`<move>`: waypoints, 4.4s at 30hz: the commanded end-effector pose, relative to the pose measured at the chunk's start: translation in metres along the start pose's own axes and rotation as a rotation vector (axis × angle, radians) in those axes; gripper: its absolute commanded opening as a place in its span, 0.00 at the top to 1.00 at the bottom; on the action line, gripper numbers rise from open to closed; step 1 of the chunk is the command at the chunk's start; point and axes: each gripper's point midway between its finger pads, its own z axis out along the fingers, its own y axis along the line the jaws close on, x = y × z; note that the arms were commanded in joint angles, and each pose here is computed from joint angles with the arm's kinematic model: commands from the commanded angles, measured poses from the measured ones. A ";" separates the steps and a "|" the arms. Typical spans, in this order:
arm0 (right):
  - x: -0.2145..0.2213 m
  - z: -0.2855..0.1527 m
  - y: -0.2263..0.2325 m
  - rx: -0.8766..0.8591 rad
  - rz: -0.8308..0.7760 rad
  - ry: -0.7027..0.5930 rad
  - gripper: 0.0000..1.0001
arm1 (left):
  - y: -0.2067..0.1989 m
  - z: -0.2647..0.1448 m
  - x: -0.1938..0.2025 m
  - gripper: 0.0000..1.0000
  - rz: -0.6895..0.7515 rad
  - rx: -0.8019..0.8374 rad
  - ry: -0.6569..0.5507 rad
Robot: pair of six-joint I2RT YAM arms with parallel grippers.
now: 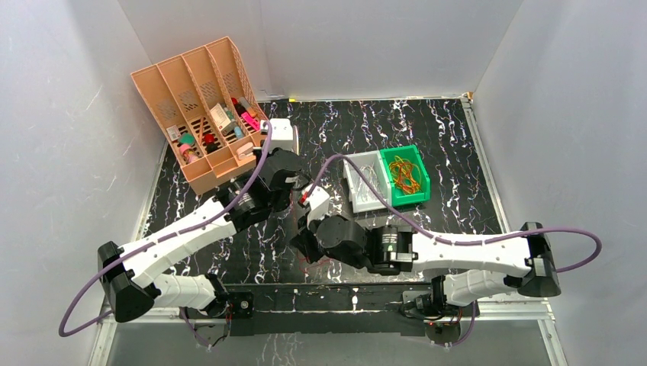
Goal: Wrap the cables
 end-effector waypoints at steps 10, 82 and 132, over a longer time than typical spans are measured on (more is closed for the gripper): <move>-0.091 -0.049 -0.014 0.137 -0.206 -0.051 1.00 | -0.004 -0.014 0.004 1.00 -0.038 0.100 -0.016; 0.034 0.020 -0.200 0.043 0.172 0.002 0.48 | 0.013 -0.165 -0.097 1.00 -0.149 0.842 -0.121; 0.082 0.030 -0.181 -0.103 0.232 0.016 1.00 | 0.026 -0.128 -0.130 1.00 -0.332 0.565 -0.190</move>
